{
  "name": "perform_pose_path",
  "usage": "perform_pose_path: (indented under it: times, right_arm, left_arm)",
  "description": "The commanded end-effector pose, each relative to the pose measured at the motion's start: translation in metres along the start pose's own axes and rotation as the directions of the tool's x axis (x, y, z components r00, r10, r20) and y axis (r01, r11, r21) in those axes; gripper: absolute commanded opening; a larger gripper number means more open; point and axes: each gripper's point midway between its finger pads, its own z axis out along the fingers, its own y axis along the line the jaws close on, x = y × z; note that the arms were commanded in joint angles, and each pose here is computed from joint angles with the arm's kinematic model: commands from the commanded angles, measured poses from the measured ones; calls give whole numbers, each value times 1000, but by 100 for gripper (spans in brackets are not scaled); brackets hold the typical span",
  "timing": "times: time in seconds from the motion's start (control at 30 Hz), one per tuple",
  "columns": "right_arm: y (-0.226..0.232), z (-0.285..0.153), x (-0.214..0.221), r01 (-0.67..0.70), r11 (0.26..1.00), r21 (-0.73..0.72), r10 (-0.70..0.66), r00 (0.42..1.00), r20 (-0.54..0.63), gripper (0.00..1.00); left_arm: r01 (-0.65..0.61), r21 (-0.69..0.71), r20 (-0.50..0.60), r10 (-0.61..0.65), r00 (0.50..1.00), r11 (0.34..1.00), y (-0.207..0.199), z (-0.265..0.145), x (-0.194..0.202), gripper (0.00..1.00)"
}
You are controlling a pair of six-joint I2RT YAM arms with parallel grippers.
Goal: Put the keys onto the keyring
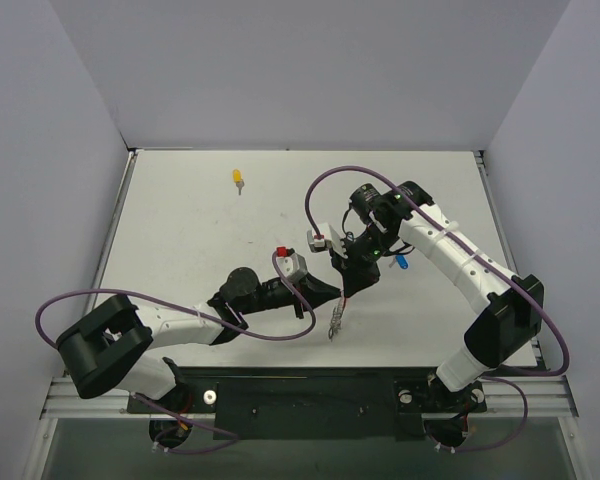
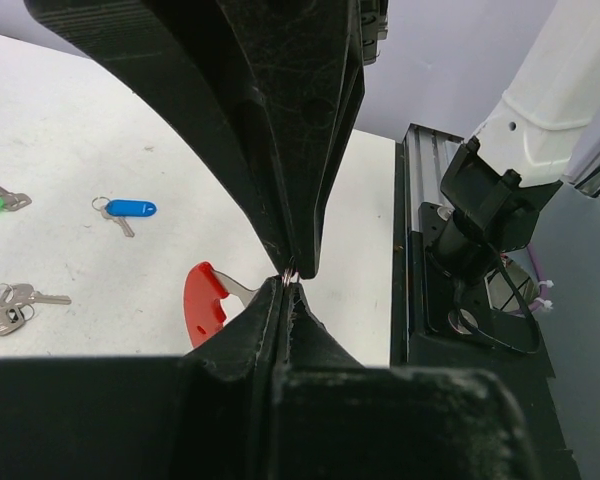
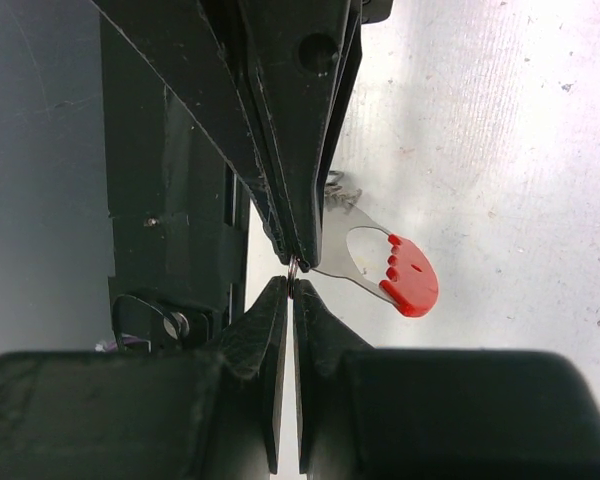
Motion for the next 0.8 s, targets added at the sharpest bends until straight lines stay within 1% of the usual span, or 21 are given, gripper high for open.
perform_pose_path:
  times: [0.0,0.07,0.13,0.17,0.2,0.23,0.27,0.33,0.43,0.53,0.77]
  right_arm:
    - [10,-4,-10,13,999,-34,-12,999,33,0]
    - [11,-5,-11,12,999,-35,-11,999,35,0]
    - [10,-6,-13,3,1000,-28,-2,999,44,18]
    - [10,-7,-14,-5,999,-31,6,999,53,39]
    - [9,-10,-15,-23,999,-31,25,997,74,50]
    - [7,-15,-15,-39,999,-25,41,994,100,52]
    - [9,-18,-18,-44,998,-34,49,990,134,55]
    - [9,-29,-19,-60,998,-17,62,981,186,58]
    - [5,-41,-16,-70,997,15,65,971,230,58]
    - [7,-43,-16,-70,998,1,67,959,274,58]
    - [10,-39,-16,-35,999,-21,40,952,304,58]
  left_arm:
    - [-24,37,49,22,999,999,-6,5,-16,0]
    - [-15,21,49,14,999,1000,-4,3,-16,0]
    - [-10,2,57,10,998,1000,-2,1,-18,0]
    - [0,-3,60,0,998,1000,-2,-2,-17,0]
    - [1,-4,77,0,997,1000,-2,-5,-20,0]
    - [7,-4,102,-7,995,1000,-1,-8,-26,0]
    - [13,1,105,-13,994,1000,-2,-11,-25,0]
    - [18,17,128,-20,992,1000,-4,-17,-28,0]
    - [15,71,177,-28,984,997,-14,-25,-40,0]
    - [11,122,181,-33,983,992,-23,-31,-44,0]
    - [-21,242,165,-20,986,970,-40,-40,-58,0]
